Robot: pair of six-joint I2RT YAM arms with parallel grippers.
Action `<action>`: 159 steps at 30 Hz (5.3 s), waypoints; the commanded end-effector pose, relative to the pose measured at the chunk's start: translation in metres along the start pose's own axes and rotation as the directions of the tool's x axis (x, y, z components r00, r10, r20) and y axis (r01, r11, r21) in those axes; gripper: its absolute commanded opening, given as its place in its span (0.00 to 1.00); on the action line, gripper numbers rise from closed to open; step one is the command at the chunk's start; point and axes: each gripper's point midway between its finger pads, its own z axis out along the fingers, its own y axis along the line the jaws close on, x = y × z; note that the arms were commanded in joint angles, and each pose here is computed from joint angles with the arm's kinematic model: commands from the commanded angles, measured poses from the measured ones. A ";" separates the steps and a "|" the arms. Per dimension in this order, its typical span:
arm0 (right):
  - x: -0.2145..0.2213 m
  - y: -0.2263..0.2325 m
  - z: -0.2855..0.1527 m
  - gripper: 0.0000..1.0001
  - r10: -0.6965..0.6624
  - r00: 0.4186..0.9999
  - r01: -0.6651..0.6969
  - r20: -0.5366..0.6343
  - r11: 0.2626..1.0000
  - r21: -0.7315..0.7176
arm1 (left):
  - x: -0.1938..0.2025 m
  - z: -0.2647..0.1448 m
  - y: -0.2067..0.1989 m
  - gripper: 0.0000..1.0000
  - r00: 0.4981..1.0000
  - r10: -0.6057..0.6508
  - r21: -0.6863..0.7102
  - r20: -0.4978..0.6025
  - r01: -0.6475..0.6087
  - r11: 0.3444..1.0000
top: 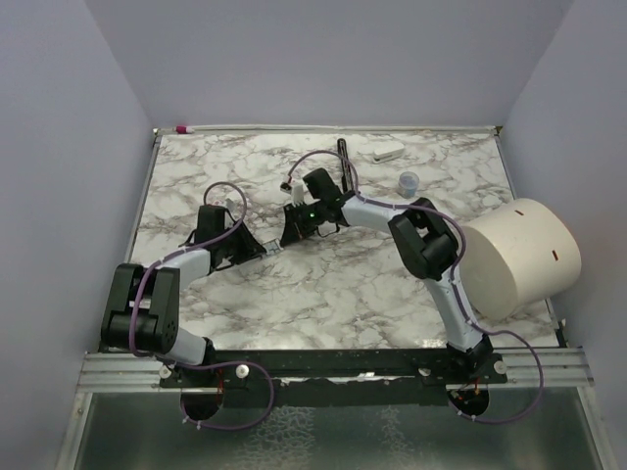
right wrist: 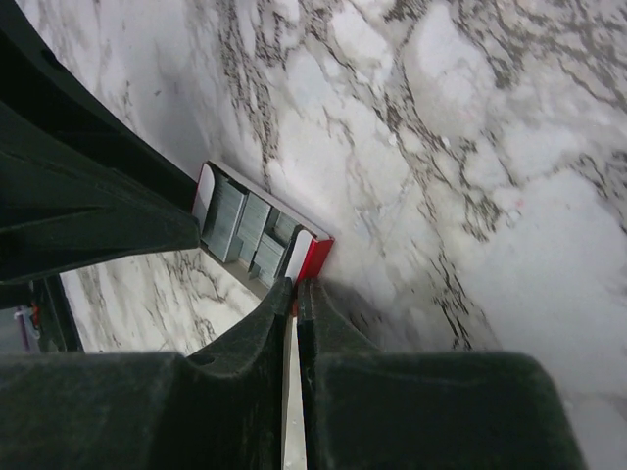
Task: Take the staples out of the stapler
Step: Adjust the shell at the center of the board.
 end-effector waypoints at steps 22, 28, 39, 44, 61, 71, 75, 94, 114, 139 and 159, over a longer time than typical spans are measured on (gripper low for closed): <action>0.029 0.022 -0.107 0.37 -0.103 0.986 0.079 0.133 0.981 0.178 | -0.024 -0.002 -0.054 0.47 0.974 0.224 0.022 -0.016 -0.223 0.974; 0.025 0.039 -0.140 0.50 -0.233 0.949 0.184 0.210 0.956 0.231 | -0.078 -0.034 -0.036 0.69 0.958 0.277 -0.131 0.072 -0.266 0.955; 0.032 0.073 -0.171 0.55 -0.307 0.917 0.260 0.254 0.944 0.202 | -0.204 -0.009 0.056 0.99 0.932 0.357 -0.510 0.071 -0.274 0.816; 0.045 0.077 -0.190 0.57 -0.328 0.913 0.267 0.243 0.930 0.251 | -0.210 0.017 0.075 0.99 0.915 0.394 -0.520 -0.087 -0.379 0.765; 0.049 0.108 -0.222 0.60 -0.335 0.895 0.269 0.295 0.932 0.244 | -0.150 0.035 0.092 0.81 0.925 0.291 -0.447 -0.244 -0.374 0.813; 0.059 0.094 -0.206 0.63 -0.339 0.909 0.284 0.243 0.930 0.235 | -0.104 0.023 0.086 0.70 0.937 0.226 -0.441 -0.266 -0.327 0.836; 0.063 0.078 -0.186 0.64 -0.335 0.925 0.296 0.180 0.931 0.216 | -0.080 0.021 0.077 0.71 0.950 0.182 -0.381 -0.254 -0.271 0.884; 0.040 0.067 -0.162 0.64 -0.331 0.933 0.298 0.142 0.931 0.213 | -0.158 -0.010 0.029 0.95 0.965 0.243 -0.320 0.101 -0.200 0.926; 0.042 0.082 -0.171 0.66 -0.409 0.897 0.380 0.169 0.907 0.181 | -0.203 0.054 0.027 0.91 0.939 0.343 -0.239 0.019 -0.329 0.913; 0.025 0.050 -0.072 0.70 -0.881 0.472 0.881 0.043 0.472 -0.004 | -0.118 0.008 0.060 0.84 0.968 0.222 -0.334 -0.119 -0.250 0.909; 0.007 0.025 -0.021 0.71 -0.863 0.506 0.862 0.010 0.505 -0.045 | -0.121 -0.004 0.047 0.84 0.965 0.261 -0.297 -0.037 -0.260 0.919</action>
